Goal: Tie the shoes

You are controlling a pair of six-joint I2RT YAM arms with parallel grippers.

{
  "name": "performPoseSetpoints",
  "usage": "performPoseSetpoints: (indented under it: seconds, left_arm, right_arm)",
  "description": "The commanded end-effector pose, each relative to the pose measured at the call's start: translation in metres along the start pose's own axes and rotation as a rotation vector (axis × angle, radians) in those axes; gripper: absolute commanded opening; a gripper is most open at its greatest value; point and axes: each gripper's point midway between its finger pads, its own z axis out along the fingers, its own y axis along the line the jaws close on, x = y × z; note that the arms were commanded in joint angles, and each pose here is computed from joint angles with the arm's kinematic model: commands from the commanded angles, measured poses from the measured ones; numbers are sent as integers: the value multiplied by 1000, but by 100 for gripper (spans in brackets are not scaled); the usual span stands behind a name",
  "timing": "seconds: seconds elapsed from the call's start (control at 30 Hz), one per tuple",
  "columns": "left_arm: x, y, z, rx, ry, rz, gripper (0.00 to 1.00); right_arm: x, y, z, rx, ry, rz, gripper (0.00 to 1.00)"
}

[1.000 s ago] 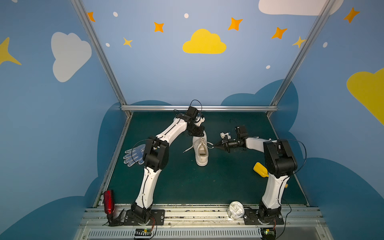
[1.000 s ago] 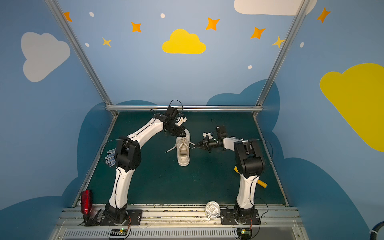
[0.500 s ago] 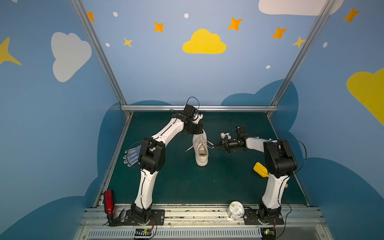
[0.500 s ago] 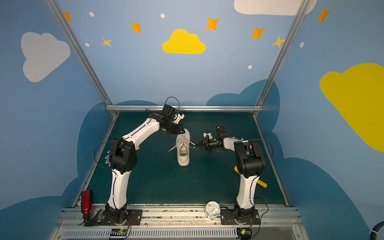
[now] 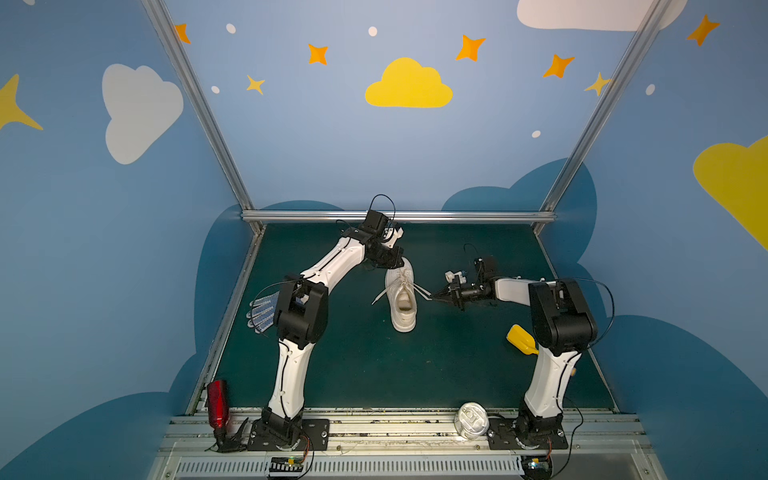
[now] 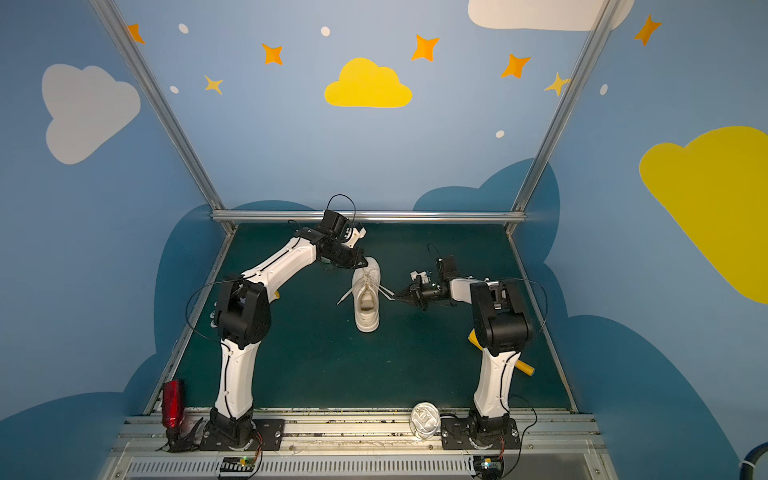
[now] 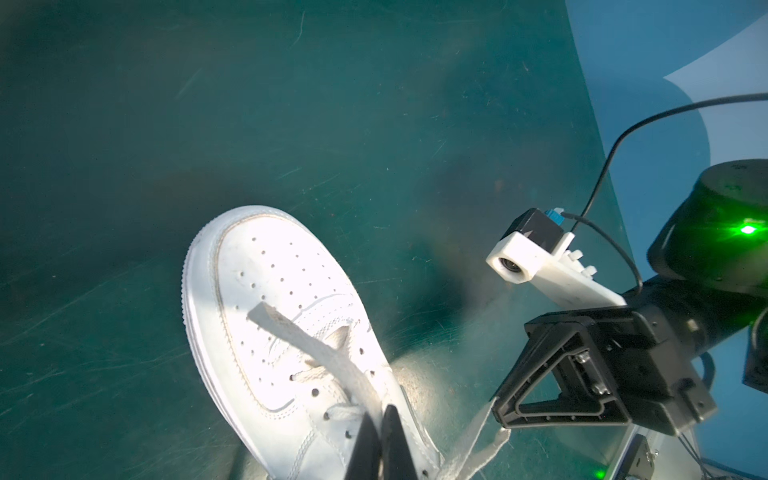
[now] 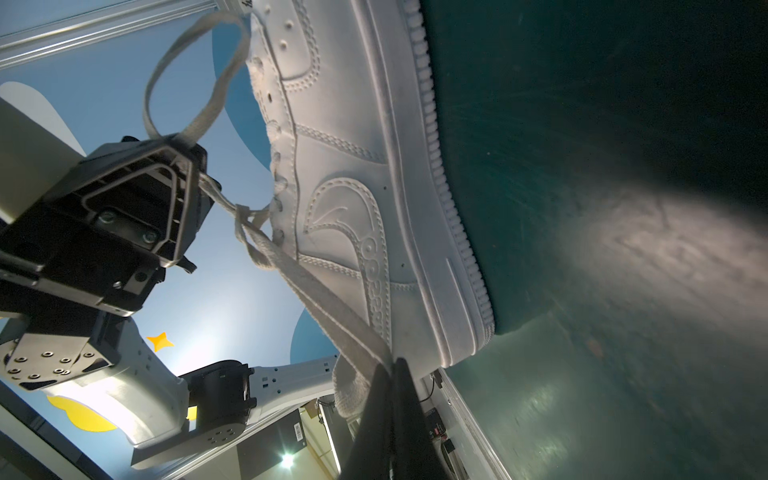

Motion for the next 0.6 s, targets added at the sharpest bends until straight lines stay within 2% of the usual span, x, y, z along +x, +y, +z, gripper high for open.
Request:
performPoseSetpoints:
  seconds: [0.0, 0.57]
  left_arm:
    - [-12, -8, -18, 16, -51, 12, 3]
    - [-16, 22, -15, 9, -50, -18, 3]
  right_arm:
    - [5, 6, -7, -1, -14, -23, 0]
    - [7, -6, -22, 12, -38, 4, 0]
